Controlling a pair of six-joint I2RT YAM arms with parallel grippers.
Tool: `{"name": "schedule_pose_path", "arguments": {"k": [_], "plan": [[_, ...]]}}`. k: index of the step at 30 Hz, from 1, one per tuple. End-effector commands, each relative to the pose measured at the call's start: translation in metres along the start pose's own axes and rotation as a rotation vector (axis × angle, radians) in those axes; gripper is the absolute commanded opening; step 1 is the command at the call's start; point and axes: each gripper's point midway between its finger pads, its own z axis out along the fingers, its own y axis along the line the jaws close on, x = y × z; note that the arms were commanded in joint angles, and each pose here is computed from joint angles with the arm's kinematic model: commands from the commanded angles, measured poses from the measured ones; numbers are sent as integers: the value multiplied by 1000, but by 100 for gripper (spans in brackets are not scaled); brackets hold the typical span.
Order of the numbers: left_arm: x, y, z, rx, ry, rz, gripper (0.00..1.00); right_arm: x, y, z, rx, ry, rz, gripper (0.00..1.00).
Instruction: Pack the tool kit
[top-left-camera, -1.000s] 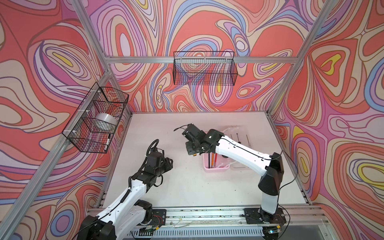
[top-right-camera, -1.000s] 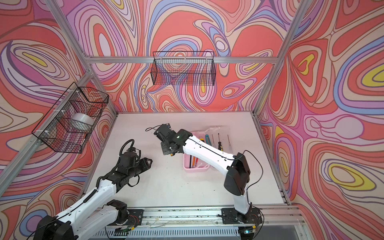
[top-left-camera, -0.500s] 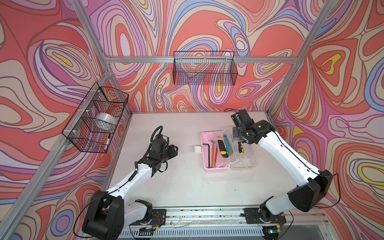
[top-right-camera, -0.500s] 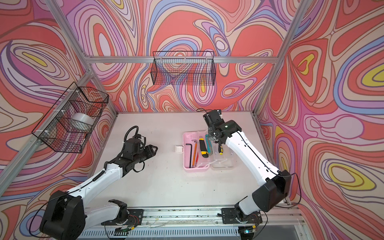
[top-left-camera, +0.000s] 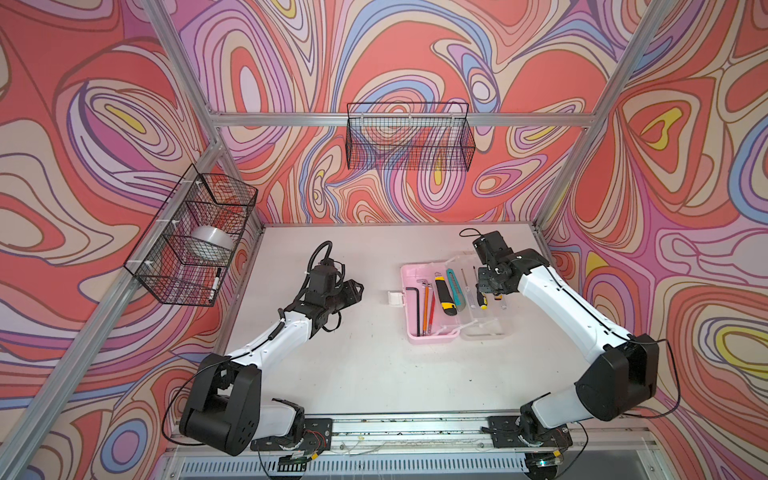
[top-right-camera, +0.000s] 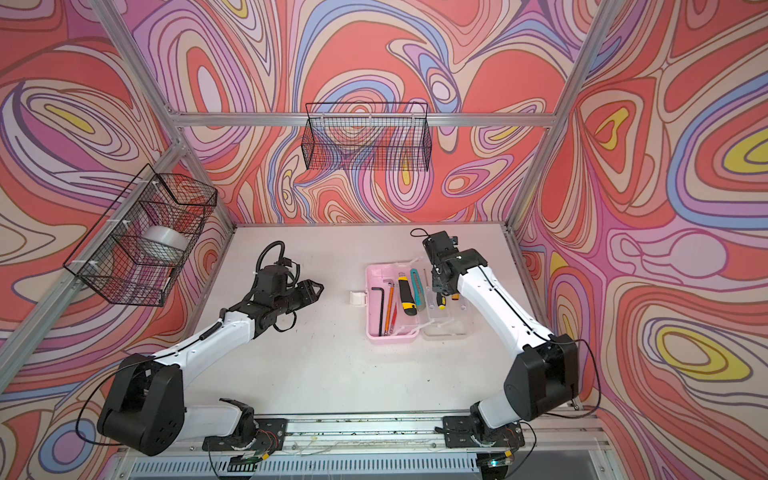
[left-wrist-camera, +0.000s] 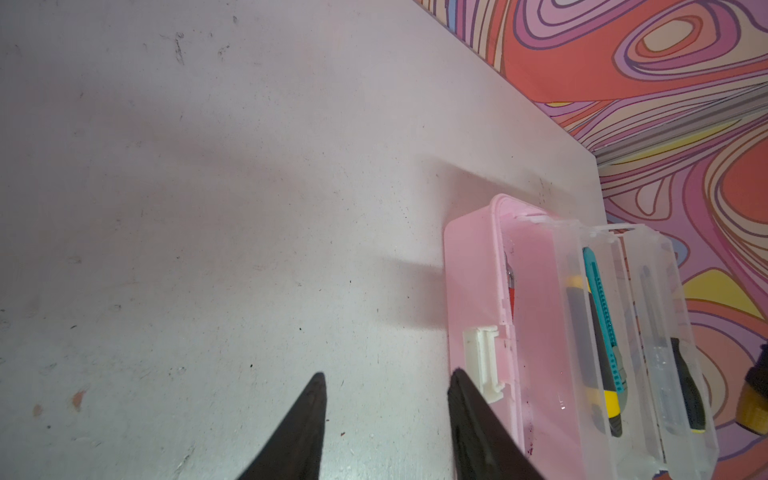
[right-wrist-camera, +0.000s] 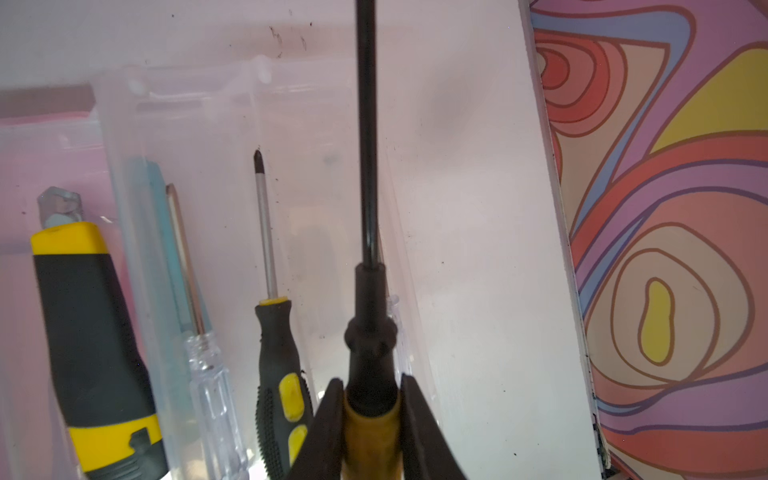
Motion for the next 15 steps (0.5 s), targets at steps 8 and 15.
{"name": "schedule_pose_path", "arguments": {"k": [8,15], "plan": [[0,-2,5,4,11,12,48,6,11,28,15,57,-46,4],[1,1,3,-12,8,16,49,9,11,35,29,80,-64,14]]}}
